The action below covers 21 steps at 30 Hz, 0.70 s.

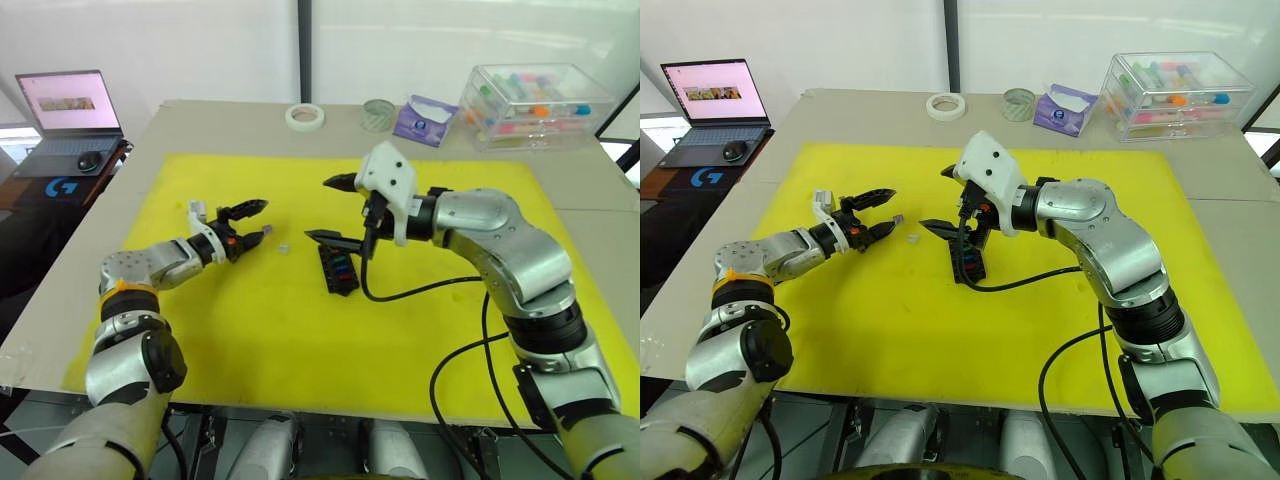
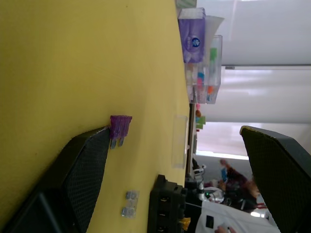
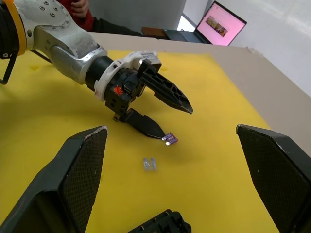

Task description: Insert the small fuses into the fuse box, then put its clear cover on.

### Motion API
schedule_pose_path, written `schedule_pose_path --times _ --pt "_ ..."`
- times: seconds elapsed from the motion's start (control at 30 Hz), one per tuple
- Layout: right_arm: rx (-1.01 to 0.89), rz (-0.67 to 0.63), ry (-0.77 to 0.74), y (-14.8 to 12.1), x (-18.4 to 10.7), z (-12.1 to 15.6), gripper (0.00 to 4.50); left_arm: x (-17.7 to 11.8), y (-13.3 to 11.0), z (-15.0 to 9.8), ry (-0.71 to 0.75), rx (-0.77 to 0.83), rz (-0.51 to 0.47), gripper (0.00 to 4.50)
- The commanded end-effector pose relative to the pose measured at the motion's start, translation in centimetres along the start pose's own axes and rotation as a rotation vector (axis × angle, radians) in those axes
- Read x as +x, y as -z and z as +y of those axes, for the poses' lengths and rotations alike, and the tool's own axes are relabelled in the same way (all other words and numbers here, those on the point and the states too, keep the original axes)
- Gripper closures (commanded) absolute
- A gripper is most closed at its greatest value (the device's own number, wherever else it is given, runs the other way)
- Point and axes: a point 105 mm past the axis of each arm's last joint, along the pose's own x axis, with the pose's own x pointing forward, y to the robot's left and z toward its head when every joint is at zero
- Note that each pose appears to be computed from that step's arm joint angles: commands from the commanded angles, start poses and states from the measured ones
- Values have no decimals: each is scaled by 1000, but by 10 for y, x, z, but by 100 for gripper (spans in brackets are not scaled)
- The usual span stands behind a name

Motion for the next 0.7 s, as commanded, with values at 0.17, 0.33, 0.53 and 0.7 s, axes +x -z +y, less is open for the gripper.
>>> schedule_pose_path --times 0.17,0.33,0.53,0.7 --pt "-57 -50 21 -19 -4 -4 0 7 14 21 -71 -30 32 168" --pt "-56 -50 22 -19 -5 -3 0 4 17 36 -133 -35 33 352" --pt "-58 -52 23 -20 -5 -3 0 2 19 45 -168 -40 25 447" --pt "-58 -53 22 -20 -5 -3 0 1 21 45 -162 -47 27 447"
